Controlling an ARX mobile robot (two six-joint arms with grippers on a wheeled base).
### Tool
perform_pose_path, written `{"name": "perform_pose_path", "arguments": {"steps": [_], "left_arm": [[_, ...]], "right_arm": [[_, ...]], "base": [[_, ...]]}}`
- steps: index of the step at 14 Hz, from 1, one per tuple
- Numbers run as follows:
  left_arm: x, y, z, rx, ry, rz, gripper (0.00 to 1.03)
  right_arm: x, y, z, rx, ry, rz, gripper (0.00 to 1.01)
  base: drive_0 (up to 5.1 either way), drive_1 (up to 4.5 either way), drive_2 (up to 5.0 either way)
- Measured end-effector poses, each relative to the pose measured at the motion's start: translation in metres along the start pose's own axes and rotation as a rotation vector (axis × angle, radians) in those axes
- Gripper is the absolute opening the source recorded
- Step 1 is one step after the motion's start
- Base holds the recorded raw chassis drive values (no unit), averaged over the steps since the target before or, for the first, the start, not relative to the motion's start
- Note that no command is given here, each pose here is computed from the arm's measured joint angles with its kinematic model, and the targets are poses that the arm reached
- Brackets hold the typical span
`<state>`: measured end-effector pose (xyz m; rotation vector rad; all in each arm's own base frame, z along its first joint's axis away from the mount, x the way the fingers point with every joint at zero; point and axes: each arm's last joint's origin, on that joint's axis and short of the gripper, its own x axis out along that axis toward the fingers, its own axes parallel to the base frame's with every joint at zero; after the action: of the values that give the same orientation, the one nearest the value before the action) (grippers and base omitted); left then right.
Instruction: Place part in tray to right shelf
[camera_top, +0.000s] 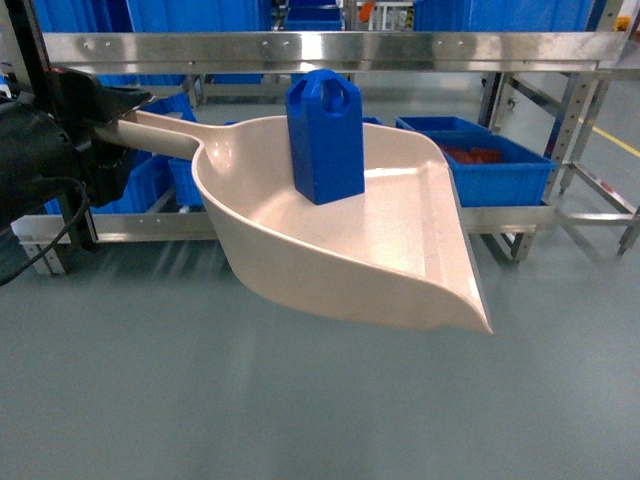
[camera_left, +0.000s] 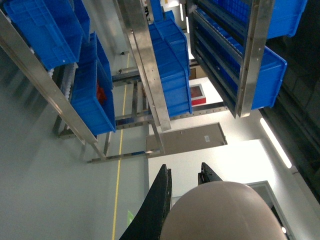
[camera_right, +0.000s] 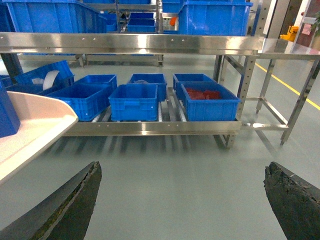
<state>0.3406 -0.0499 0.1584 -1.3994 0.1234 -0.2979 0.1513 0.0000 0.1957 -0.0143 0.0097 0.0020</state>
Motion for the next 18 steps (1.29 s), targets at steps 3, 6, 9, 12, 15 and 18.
{"name": "perform_pose_path", "arguments": {"steps": [3,6,9,12,15,18], "left_arm": [[0.0000,-0.0002,0.0000,0.000,0.001,-0.002,0.13],[0.0001,-0.0002,-0.0004,-0.002,0.002,-0.001,0.13],[0.0001,-0.0001,-0.0003,-0.002,0.002,0.000,0.13],[0.0001,0.0000,-0.0003,-0.002,0.002,0.000,0.13],[0.0001,-0.0001,-0.0003,-0.002,0.002,0.000,0.13],[0.0000,0.0000,-0.0003,-0.002,0.002,0.000,0.13]], "right_arm": [[0.0000,0.0000,0.0000,0.000,0.000,0.000,0.98],[0.0000,0.0000,-0.0001,0.000,0.001,-0.001,0.98],[0.0000,0.0000,-0.0001,0.000,0.001,-0.001,0.98],[0.0000,0.0000,0.0000,0.000,0.000,-0.001,0.98],[0.0000,0.0000,-0.0001,0.000,0.001,-0.002,0.98],[0.0000,0.0000,-0.0001,0.000,0.002,-0.002,0.98]], "base": [[0.0,0.00,0.0],[0.0,0.00,0.0],[0.0,0.00,0.0],[0.0,0.00,0.0],[0.0,0.00,0.0],[0.0,0.00,0.0]]}}
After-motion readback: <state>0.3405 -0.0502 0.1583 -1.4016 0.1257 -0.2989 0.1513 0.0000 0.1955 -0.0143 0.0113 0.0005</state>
